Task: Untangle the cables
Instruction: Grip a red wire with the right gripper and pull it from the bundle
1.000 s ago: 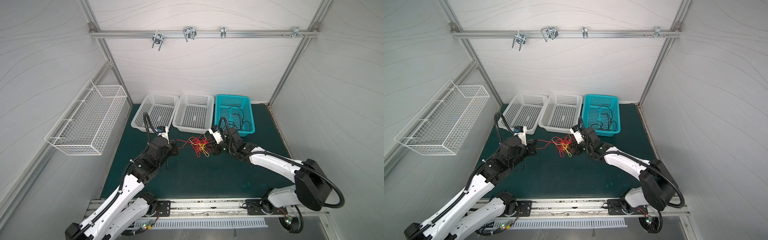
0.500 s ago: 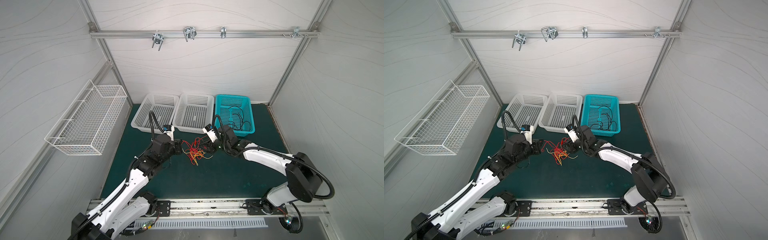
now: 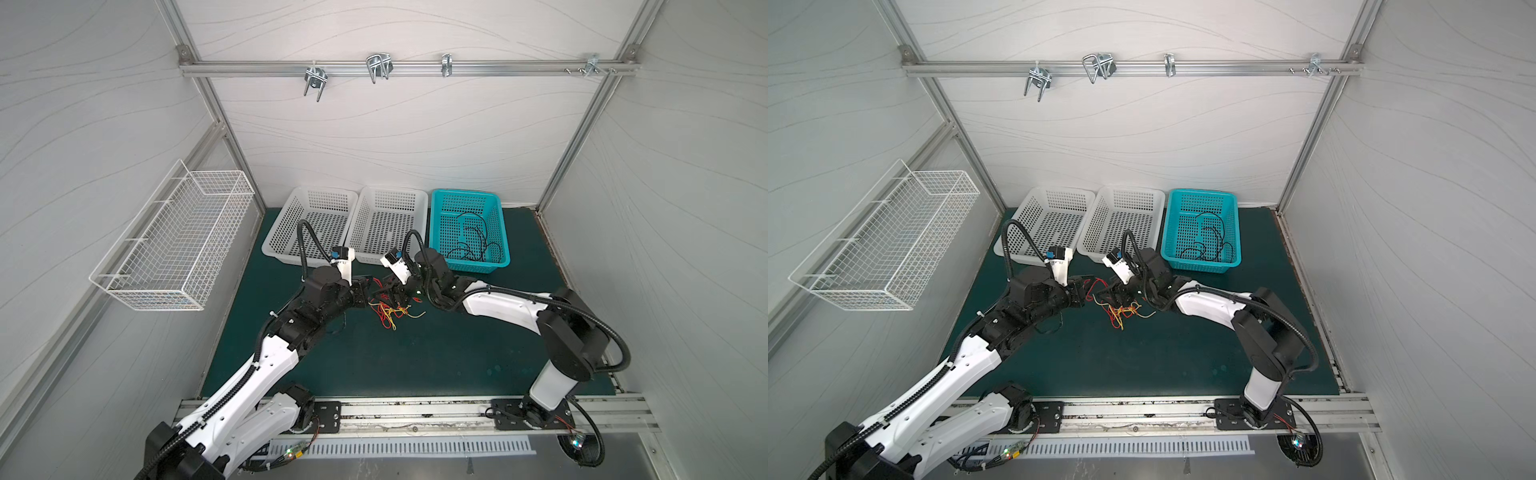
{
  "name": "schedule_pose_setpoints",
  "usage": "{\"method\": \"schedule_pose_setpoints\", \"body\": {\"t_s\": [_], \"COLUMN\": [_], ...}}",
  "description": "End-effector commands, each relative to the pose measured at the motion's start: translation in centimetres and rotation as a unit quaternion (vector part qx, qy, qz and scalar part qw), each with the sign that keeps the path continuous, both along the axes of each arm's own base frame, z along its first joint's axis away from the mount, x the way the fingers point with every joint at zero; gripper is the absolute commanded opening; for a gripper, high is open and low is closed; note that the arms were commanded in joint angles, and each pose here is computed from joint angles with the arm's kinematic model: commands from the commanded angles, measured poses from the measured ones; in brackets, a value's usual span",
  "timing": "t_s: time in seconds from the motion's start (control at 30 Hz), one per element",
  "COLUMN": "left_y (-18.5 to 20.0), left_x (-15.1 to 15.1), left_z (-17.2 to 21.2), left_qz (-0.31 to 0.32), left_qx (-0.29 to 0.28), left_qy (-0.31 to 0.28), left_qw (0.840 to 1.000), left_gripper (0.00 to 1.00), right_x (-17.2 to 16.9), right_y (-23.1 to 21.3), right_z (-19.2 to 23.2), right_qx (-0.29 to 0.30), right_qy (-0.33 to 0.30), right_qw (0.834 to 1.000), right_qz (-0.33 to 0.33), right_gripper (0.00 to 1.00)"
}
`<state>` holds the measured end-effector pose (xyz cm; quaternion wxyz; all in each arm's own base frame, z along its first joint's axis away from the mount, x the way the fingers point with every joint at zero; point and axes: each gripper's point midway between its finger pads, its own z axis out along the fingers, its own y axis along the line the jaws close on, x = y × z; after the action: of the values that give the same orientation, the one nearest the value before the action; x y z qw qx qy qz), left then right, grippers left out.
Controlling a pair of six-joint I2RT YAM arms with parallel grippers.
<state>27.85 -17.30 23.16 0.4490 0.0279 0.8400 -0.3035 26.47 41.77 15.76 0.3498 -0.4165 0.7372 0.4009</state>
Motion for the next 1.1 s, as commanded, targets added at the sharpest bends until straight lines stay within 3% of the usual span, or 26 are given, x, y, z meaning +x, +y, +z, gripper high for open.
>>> {"method": "schedule_pose_setpoints", "body": {"t_s": [0.0, 0.17, 0.27, 0.33, 0.47, 0.6, 0.77, 0.93, 1.07], "left_y": [-0.8, -1.5, -1.8, -1.8, -1.3, -1.0, -0.4, 0.8, 1.8], "left_x": [0.0, -0.6, -0.7, -0.6, -0.3, -0.1, 0.1, 0.2, 0.2], "left_z": [5.4, 6.3, 6.4, 6.2, 5.7, 5.1, 4.3, 2.5, 1.5], "left_qz": [-0.020, -0.046, -0.053, -0.052, -0.037, -0.027, -0.007, 0.021, 0.042], "left_qx": [-0.049, -0.067, -0.072, -0.071, -0.065, -0.060, -0.048, -0.029, -0.016], "left_qy": [-0.065, -0.076, -0.075, -0.073, -0.072, -0.070, -0.062, -0.058, -0.061], "left_qw": [0.997, 0.994, 0.993, 0.993, 0.995, 0.995, 0.997, 0.998, 0.997], "left_gripper": [0.00, 0.00, 0.00, 0.00, 0.00, 0.00, 0.00, 0.61, 0.83], "right_x": [1.7, 3.8, 4.4, 4.6, 4.5, 4.4, 4.1, 4.4, 4.9], "right_y": [0.5, 0.7, 1.1, 1.4, 1.7, 1.6, 1.1, 0.1, -1.6], "right_z": [-0.6, -2.0, -1.8, -1.7, -1.2, -0.4, 1.7, 5.0, 8.2], "right_qx": [0.008, 0.018, 0.040, 0.052, 0.066, 0.076, 0.091, 0.095, 0.104], "right_qy": [-0.024, -0.014, 0.006, 0.015, 0.024, 0.026, 0.021, 0.001, -0.030], "right_qw": [0.999, 0.998, 0.998, 0.998, 0.997, 0.996, 0.995, 0.993, 0.987], "right_qz": [-0.024, -0.053, -0.047, -0.041, -0.037, -0.038, -0.044, -0.074, -0.117], "right_gripper": [0.73, 0.73, 0.67, 0.58, 0.28, 0.04, 0.00, 0.00, 0.00]}}
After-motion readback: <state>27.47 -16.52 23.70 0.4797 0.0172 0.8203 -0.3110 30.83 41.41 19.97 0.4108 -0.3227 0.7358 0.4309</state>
